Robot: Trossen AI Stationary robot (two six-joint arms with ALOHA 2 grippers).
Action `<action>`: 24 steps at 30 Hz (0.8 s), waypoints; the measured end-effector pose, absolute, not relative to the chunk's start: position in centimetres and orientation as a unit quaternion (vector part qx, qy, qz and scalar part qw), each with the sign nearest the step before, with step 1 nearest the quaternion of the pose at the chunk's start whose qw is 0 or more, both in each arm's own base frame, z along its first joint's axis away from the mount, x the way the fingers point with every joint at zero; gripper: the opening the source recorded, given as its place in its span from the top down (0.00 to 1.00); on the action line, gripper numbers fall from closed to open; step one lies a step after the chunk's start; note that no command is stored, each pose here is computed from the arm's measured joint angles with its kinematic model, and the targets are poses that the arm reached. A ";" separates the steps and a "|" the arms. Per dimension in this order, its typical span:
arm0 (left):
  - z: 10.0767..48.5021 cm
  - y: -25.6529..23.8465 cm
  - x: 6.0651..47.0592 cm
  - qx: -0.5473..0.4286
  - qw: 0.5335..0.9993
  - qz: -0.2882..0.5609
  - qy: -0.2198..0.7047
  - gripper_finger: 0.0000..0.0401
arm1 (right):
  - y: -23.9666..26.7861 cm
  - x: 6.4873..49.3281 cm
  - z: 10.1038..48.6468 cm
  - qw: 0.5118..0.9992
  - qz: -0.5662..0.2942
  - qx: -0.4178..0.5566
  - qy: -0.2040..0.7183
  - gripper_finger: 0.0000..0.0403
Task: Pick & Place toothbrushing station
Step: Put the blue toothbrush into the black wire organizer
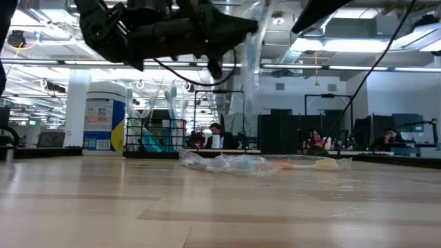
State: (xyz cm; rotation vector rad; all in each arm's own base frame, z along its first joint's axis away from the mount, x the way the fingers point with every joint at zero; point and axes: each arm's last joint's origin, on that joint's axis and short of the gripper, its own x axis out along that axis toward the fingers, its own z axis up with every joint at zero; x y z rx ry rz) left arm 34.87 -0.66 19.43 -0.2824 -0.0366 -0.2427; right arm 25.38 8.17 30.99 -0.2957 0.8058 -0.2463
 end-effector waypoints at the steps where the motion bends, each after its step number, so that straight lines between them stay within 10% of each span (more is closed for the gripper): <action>1: 19.6 -0.4 34.4 -0.140 0.983 -0.114 -0.021 0.99 | 8.1 25.2 30.9 0.901 -0.121 -0.139 0.392 0.65; 24: 22.5 5.4 22.9 -0.115 0.964 0.227 -0.074 0.99 | 7.9 25.2 29.4 0.899 -0.134 -0.126 0.398 0.71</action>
